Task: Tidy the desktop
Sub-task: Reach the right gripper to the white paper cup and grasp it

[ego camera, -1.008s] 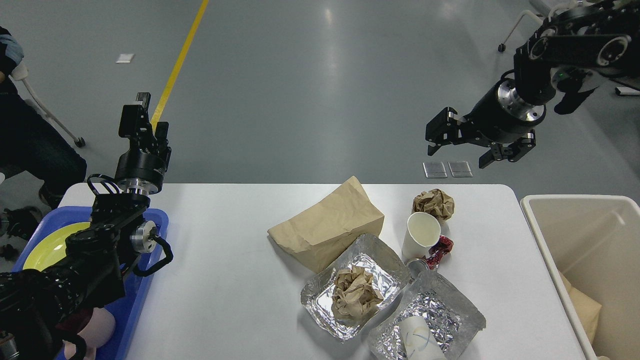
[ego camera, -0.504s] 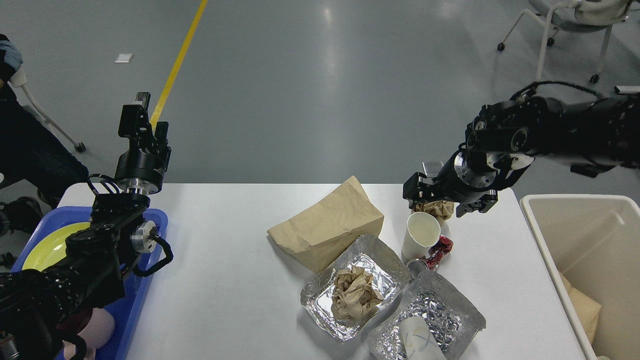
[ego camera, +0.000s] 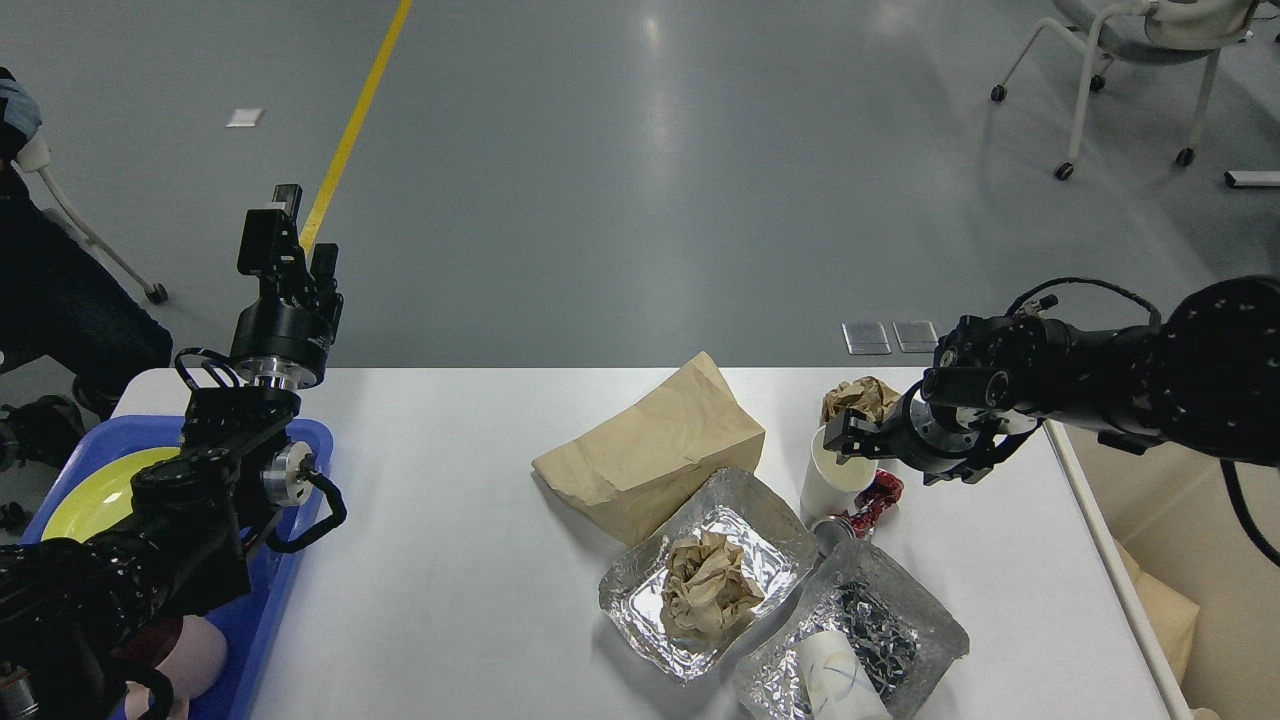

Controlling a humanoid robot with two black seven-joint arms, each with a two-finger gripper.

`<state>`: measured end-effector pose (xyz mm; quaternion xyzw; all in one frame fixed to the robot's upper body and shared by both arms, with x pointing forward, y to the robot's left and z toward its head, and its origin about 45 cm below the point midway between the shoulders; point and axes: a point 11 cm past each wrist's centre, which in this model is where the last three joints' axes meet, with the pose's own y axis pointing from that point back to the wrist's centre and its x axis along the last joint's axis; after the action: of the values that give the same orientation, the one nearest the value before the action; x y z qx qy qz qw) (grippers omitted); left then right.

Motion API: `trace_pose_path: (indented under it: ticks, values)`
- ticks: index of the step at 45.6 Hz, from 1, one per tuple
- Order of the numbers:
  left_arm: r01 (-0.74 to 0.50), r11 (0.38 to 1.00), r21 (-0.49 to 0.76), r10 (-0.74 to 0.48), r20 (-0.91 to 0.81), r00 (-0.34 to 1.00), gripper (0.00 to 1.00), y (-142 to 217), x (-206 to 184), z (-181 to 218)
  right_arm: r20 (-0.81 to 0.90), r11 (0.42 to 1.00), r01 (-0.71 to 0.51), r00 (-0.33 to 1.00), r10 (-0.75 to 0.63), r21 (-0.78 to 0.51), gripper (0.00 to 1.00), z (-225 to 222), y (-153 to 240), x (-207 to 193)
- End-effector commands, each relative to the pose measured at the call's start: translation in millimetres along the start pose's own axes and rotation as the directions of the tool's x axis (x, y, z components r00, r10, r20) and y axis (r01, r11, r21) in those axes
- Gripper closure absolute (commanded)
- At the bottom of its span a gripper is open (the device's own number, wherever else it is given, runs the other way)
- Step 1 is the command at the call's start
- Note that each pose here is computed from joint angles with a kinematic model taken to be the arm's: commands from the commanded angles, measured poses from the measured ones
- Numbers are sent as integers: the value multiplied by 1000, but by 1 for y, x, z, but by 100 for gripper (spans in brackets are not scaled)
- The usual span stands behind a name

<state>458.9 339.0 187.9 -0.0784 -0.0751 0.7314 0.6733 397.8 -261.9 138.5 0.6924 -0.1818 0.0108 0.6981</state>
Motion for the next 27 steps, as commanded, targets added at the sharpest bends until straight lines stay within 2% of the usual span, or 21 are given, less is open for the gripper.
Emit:
trace_pose_path:
  ticks: [1, 6, 7, 13, 27]
  values:
    - [0, 1000, 0, 0, 0, 1000, 3, 0, 0, 0, -1, 1000, -4, 1000, 4, -4, 11, 0, -9, -4]
    - [1, 1000, 0, -1, -1, 1000, 3, 0, 0, 0, -14, 1000, 6, 1000, -6, -4, 41, -4, -12, -9]
    - [0, 1000, 0, 0, 0, 1000, 3, 0, 0, 0, -19, 1000, 9, 1000, -9, -6, 55, -5, -12, -10]
    - [1, 1000, 0, -1, -1, 1000, 3, 0, 0, 0, -19, 1000, 15, 1000, -15, -4, 100, -7, -13, -12]
    - [1, 1000, 0, -1, -1, 1000, 3, 0, 0, 0, -5, 1000, -21, 1000, 21, -13, 100, -1, -16, -10]
